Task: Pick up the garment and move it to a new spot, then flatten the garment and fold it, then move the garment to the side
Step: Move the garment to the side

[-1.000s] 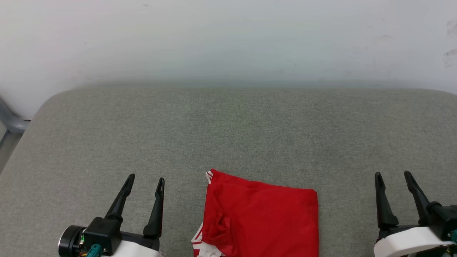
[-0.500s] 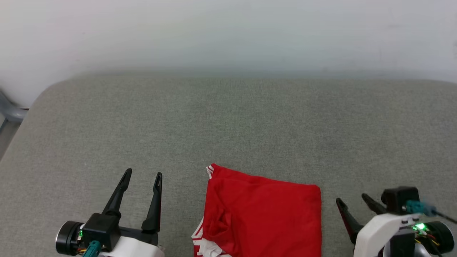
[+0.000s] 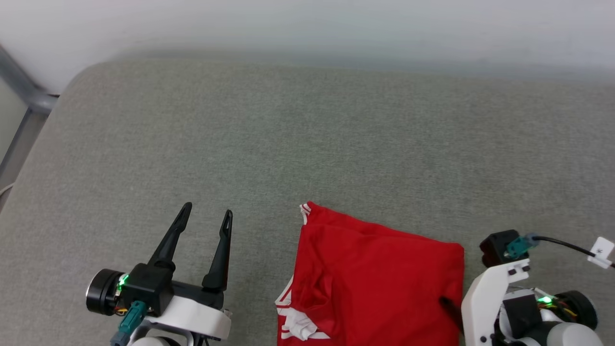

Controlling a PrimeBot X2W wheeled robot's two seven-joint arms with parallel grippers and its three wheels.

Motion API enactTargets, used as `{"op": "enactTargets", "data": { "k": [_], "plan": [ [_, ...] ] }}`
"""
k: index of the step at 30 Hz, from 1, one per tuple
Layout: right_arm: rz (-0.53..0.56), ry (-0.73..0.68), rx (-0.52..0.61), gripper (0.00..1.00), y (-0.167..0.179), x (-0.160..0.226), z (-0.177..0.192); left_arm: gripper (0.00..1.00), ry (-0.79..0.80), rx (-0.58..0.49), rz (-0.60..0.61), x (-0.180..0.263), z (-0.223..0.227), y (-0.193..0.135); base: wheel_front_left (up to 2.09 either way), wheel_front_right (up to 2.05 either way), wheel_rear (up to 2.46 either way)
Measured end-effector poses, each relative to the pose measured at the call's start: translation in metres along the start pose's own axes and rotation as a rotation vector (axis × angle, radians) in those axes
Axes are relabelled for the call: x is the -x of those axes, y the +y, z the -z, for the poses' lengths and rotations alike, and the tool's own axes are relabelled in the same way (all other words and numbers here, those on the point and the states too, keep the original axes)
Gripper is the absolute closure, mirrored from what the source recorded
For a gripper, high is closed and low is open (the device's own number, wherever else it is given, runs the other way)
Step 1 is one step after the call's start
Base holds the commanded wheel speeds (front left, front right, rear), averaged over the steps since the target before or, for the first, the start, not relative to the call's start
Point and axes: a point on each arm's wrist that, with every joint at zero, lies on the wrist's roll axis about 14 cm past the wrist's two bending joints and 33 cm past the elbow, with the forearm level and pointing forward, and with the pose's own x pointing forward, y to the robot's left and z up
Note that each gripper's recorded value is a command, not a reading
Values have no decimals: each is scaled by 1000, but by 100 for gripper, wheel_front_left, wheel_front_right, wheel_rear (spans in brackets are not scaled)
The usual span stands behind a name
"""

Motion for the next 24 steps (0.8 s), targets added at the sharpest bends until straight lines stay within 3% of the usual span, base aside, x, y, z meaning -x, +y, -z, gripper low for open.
{"op": "enactTargets", "data": {
  "k": [12,14,15,24],
  "plan": [
    [-63,165,-6,0,19,-41,29,0,31,-20,-53,-1,9,19,0,0,0],
    [-66,154,11,72,22,-45,27,0,36,-21,-54,0,10,20,0,0,0],
    [-66,143,22,100,23,-46,26,0,37,-20,-54,1,10,20,0,0,0],
    [-7,31,152,100,9,-36,4,0,21,-16,-19,-2,6,11,0,0,0]
  ]
}}
